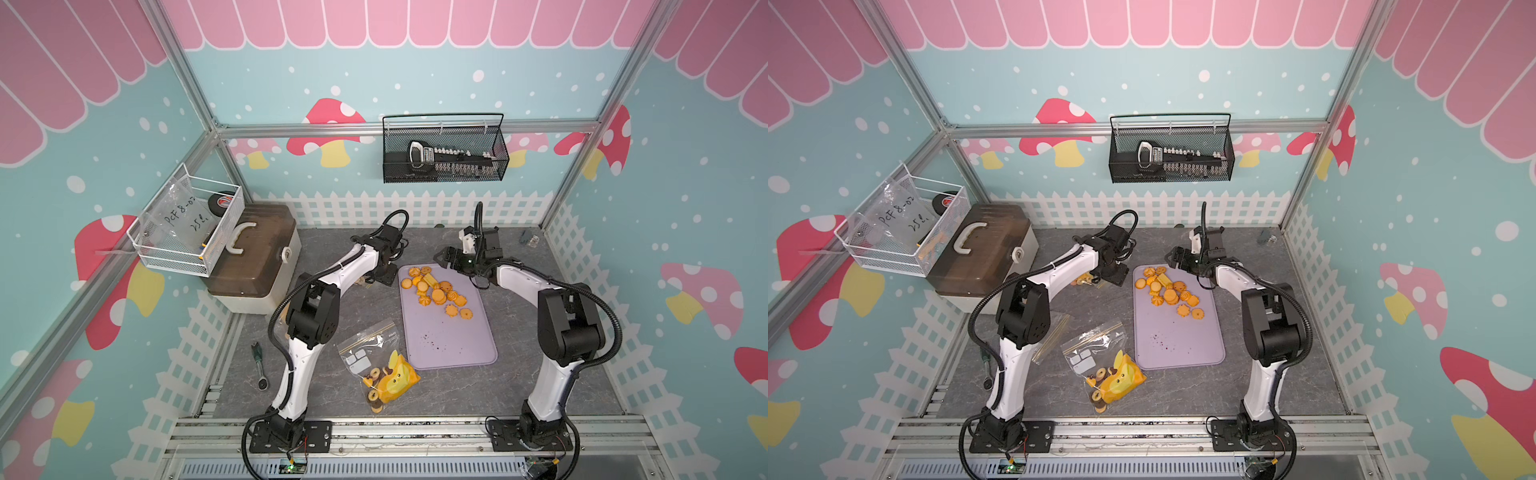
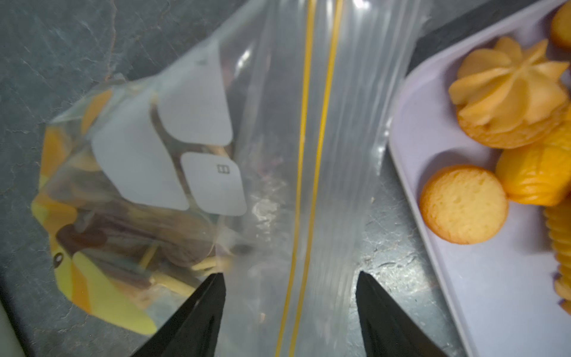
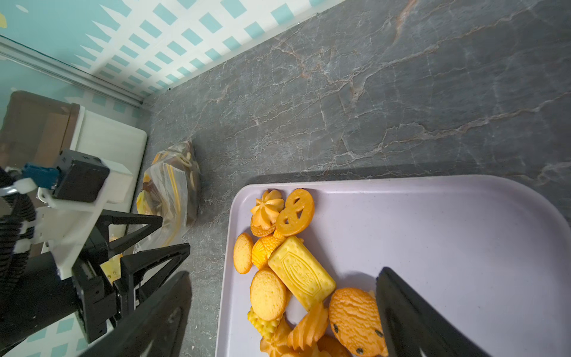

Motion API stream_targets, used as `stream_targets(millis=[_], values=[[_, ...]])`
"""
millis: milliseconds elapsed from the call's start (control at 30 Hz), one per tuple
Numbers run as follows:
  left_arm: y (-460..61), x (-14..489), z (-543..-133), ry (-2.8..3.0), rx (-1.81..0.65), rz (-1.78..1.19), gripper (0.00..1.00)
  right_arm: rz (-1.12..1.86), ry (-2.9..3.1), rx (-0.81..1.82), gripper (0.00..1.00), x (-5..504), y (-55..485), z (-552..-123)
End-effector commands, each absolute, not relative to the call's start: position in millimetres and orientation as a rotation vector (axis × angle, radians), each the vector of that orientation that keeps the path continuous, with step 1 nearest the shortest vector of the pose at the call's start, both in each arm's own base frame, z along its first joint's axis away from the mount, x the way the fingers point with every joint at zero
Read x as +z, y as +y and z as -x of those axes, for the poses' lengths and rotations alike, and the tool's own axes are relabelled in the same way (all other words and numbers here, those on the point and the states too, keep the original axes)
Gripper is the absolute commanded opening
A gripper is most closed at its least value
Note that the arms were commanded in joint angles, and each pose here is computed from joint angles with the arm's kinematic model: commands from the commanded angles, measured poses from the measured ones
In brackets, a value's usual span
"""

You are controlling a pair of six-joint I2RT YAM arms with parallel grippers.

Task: Pour cookies out of the ziploc bag
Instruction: Adjust the ziploc bag at the center of the board.

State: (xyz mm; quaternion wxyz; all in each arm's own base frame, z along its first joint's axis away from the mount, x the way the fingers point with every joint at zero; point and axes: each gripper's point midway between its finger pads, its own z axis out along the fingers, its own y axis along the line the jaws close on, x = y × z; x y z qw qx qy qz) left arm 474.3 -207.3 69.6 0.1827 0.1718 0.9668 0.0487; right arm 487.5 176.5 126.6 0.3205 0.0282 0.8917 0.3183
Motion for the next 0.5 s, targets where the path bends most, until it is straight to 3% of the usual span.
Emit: stream_targets(millis=[0,167,467], values=[[-208,85,-484,2.665,0.145,-0.441,0.70,-0.068,2.319,0.847,0.92,136,174,-486],[-208,97,-488,2.640,0.127,-0.424,0.64,-0.070,2.324,0.852,0.91,133,175,-488],[-196,97,-491,2.662,0.076,-0.368,0.44,-0.059,2.280,0.942,0.75,143,187,-493]])
